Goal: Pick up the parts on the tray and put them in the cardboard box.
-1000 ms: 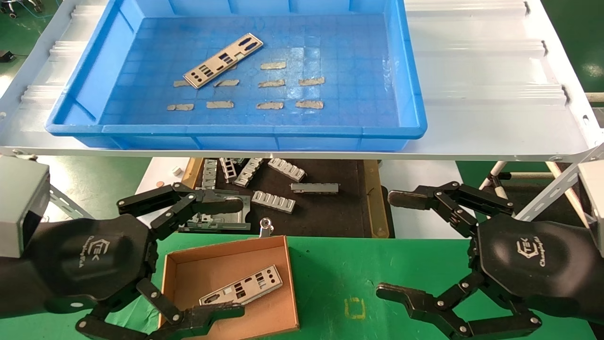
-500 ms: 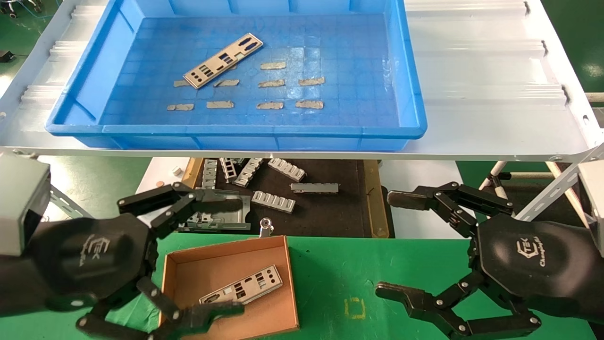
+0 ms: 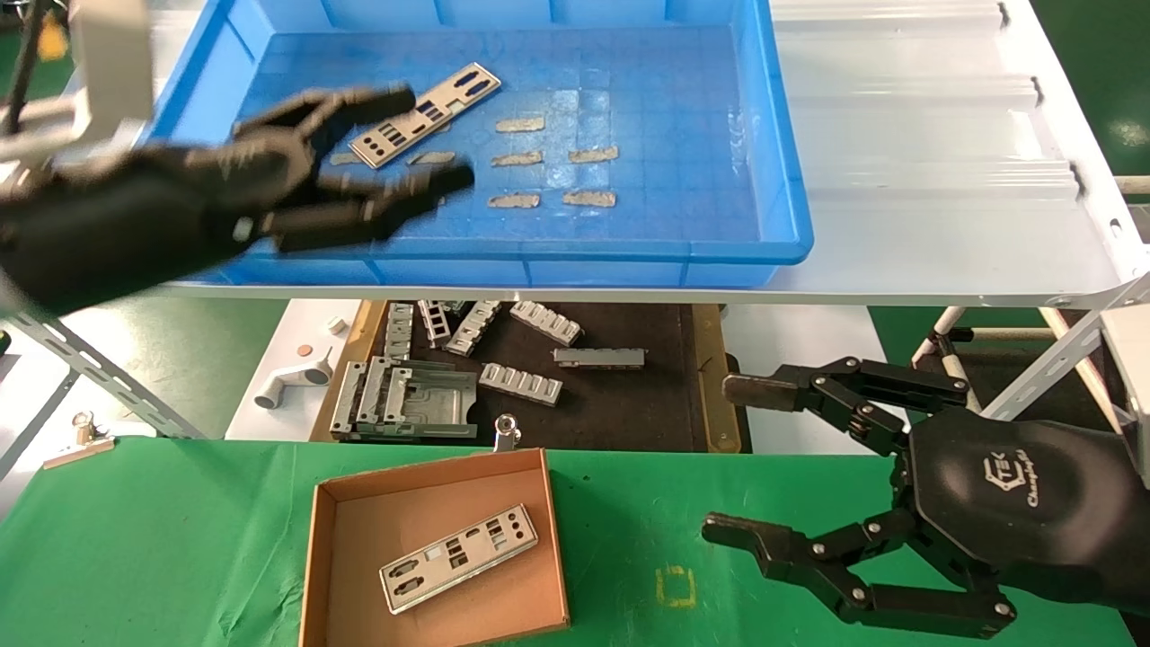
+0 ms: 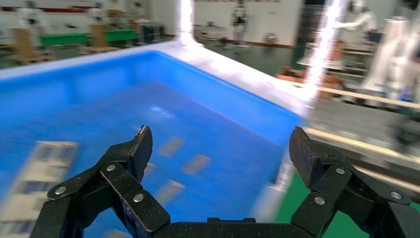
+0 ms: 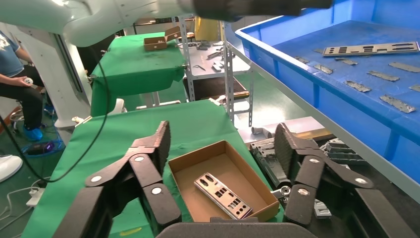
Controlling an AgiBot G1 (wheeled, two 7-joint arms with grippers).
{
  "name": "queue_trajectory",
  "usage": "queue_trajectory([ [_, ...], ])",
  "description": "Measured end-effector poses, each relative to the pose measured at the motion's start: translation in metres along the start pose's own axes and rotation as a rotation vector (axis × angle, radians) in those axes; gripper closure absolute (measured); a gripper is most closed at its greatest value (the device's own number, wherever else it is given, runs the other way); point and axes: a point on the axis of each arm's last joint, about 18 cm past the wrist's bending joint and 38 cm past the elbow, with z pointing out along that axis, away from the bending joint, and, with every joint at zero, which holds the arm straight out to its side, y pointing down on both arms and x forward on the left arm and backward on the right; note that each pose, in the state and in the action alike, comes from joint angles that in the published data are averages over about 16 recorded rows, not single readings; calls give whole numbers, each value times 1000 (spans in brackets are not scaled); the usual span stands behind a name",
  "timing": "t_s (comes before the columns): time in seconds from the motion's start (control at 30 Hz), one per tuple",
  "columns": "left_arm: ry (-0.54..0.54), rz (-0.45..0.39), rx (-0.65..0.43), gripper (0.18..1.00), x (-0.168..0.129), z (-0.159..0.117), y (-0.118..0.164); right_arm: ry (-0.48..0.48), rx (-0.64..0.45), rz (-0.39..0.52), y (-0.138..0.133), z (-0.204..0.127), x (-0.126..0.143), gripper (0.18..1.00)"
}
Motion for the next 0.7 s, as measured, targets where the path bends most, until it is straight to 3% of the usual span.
queue_trajectory([
  [0.33,-138,34,-97,184,-59,44,-3,0,0,0,0,0,0,547],
  [0.7,-232,25,-177,184,-93,67,4,0,0,0,0,0,0,802],
])
